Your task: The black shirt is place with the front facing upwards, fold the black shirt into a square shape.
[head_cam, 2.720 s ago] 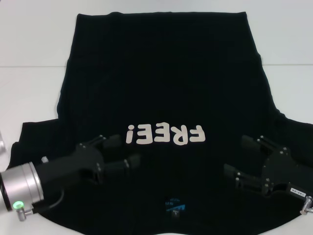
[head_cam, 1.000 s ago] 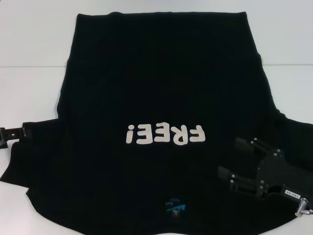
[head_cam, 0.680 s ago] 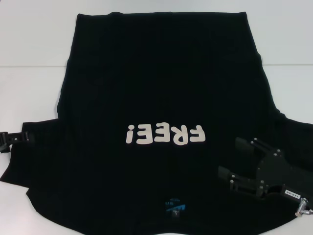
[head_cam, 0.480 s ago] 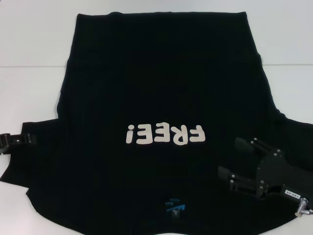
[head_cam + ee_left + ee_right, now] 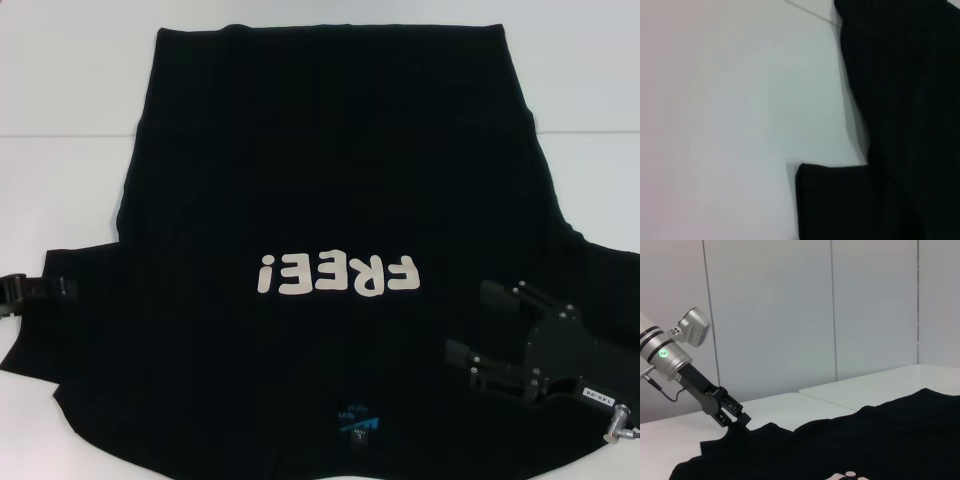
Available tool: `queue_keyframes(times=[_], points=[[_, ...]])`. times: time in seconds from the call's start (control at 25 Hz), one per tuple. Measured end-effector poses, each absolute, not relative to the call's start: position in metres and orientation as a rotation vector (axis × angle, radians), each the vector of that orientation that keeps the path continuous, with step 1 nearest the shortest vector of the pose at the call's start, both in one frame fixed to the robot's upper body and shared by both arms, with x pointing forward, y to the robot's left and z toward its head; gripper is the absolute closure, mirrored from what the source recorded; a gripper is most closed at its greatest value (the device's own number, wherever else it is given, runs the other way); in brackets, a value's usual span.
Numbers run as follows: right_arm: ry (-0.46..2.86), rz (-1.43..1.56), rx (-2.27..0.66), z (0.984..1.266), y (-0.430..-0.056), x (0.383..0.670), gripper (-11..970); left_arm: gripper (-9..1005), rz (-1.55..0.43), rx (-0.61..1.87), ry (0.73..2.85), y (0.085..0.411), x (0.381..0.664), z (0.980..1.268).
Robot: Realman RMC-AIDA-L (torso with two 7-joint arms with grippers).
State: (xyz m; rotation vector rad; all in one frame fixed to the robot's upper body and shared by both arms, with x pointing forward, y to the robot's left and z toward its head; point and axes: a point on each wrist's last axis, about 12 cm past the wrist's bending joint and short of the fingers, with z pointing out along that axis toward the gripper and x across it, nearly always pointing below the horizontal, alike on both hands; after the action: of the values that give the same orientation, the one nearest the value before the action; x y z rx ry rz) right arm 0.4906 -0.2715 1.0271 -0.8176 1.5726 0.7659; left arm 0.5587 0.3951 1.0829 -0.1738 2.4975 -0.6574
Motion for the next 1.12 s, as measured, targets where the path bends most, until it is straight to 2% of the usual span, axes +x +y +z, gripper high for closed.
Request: queue_keyframes(times=[0.08, 0.32, 0.76, 1.12], points=[[1.571, 0.767, -0.816, 1.0273, -0.2716, 0.4906, 28, 110, -0.649, -0.162, 2.499, 0.3949, 0.5586, 1.0834], [1.57, 0.766, -0.812, 1.0273, -0.272, 0.4903, 27, 281, -0.643, -0.147, 2.505, 0.3936, 0.5585, 1.083], [1.569, 0.767, -0.813, 1.0274, -0.272, 0.49, 27, 730, -0.642, -0.134, 2.507, 0.3932, 0.5582, 1.0822], [1.563, 0.77, -0.814, 1.0279, -0.2718, 0.4896, 27, 933, -0.595, -0.088, 2.543, 0.3943, 0.5584, 1.0819]])
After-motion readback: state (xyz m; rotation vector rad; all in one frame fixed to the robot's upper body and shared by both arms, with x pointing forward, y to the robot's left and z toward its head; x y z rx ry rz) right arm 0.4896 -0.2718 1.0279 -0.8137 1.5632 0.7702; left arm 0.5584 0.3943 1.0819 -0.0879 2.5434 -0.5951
